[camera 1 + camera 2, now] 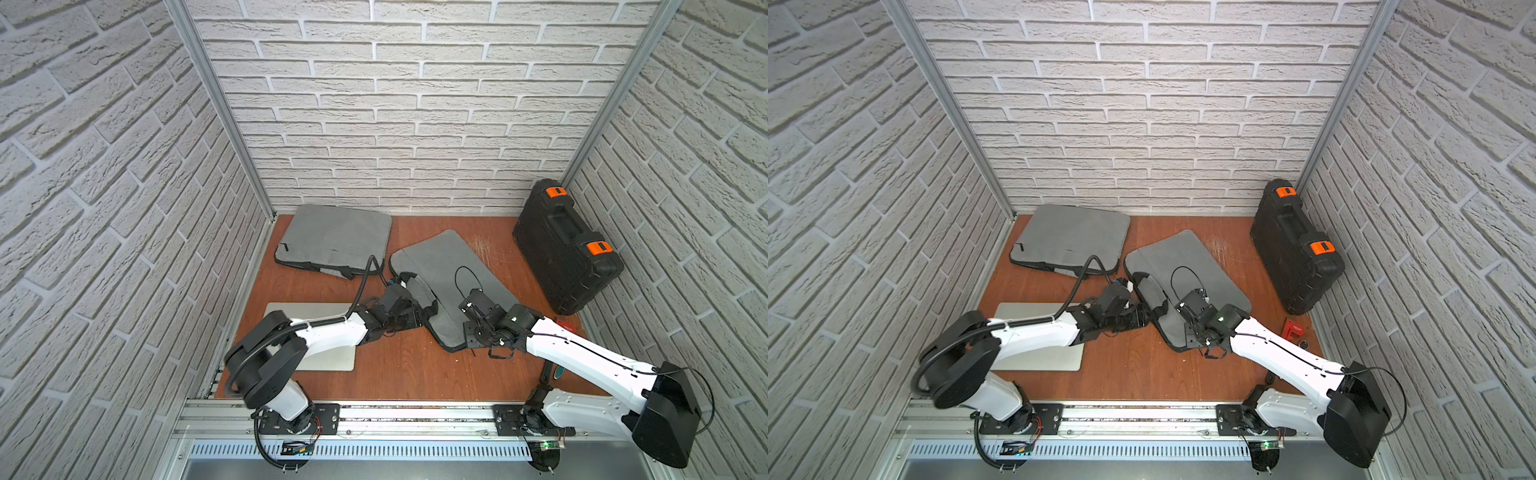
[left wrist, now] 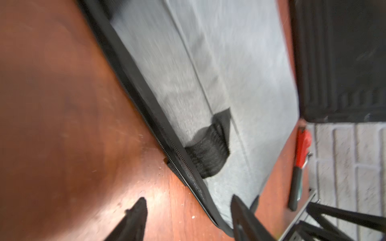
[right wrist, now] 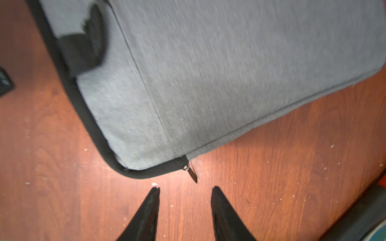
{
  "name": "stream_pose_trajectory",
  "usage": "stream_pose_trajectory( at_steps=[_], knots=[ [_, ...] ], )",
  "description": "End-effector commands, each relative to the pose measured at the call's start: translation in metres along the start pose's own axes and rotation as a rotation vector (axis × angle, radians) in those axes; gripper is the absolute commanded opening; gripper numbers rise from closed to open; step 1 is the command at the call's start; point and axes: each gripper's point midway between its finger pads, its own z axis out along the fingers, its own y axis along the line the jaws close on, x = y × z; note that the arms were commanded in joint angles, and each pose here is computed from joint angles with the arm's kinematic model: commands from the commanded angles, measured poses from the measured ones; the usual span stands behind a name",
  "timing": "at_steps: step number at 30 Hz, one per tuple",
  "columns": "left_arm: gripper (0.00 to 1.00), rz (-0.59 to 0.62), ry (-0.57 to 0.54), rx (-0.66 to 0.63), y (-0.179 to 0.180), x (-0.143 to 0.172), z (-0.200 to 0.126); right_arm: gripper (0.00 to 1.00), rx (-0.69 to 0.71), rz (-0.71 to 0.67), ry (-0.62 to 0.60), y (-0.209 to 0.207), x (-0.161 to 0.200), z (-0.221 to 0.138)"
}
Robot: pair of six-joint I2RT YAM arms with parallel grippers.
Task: Open the zippered laptop bag and take out the laptop
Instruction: Unzip the zipper on the zippered laptop bag, then open the bag flap on the zippered laptop bag.
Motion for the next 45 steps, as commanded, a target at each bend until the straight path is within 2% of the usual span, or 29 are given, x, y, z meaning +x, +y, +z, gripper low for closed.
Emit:
stream_pose_trajectory(
  at_steps=[1,3,9,14,19,26,31,37,45],
  knots=[
    [0.86,-0.015,-0.122,-0.100,0.025,-0.021,-0.031,0.48,-0.017,-0.043,-0.052,0.005,-0.014,-0.015],
    [0.98,-0.026,-0.189,-0.150,0.038,-0.030,-0.053,0.52,-0.044,-0.064,-0.067,0.014,-0.023,-0.018],
    [0.98,-0.069,-0.389,-0.251,0.076,-0.051,-0.109,0.58,-0.108,-0.119,-0.089,0.048,-0.047,-0.013],
    [0.98,-0.121,-0.496,-0.263,0.097,-0.058,-0.134,0.58,-0.144,-0.172,-0.086,0.083,-0.062,0.005],
    [0.98,-0.139,-0.525,-0.284,0.108,-0.061,-0.142,0.59,-0.095,-0.261,-0.078,0.108,-0.071,0.022],
    [0.98,-0.145,-0.537,-0.331,0.121,-0.061,-0.142,0.75,0.062,-0.367,-0.091,0.114,-0.077,0.035],
    [0.98,-0.154,-0.536,-0.353,0.127,-0.061,-0.141,0.81,0.144,-0.407,-0.078,0.109,-0.074,0.046],
    [0.98,-0.167,-0.533,-0.367,0.132,-0.060,-0.140,0.86,0.193,-0.427,-0.067,0.105,-0.070,0.057],
    [0.98,-0.185,-0.518,-0.383,0.138,-0.056,-0.137,0.86,0.253,-0.431,-0.044,0.098,-0.065,0.071]
  ],
)
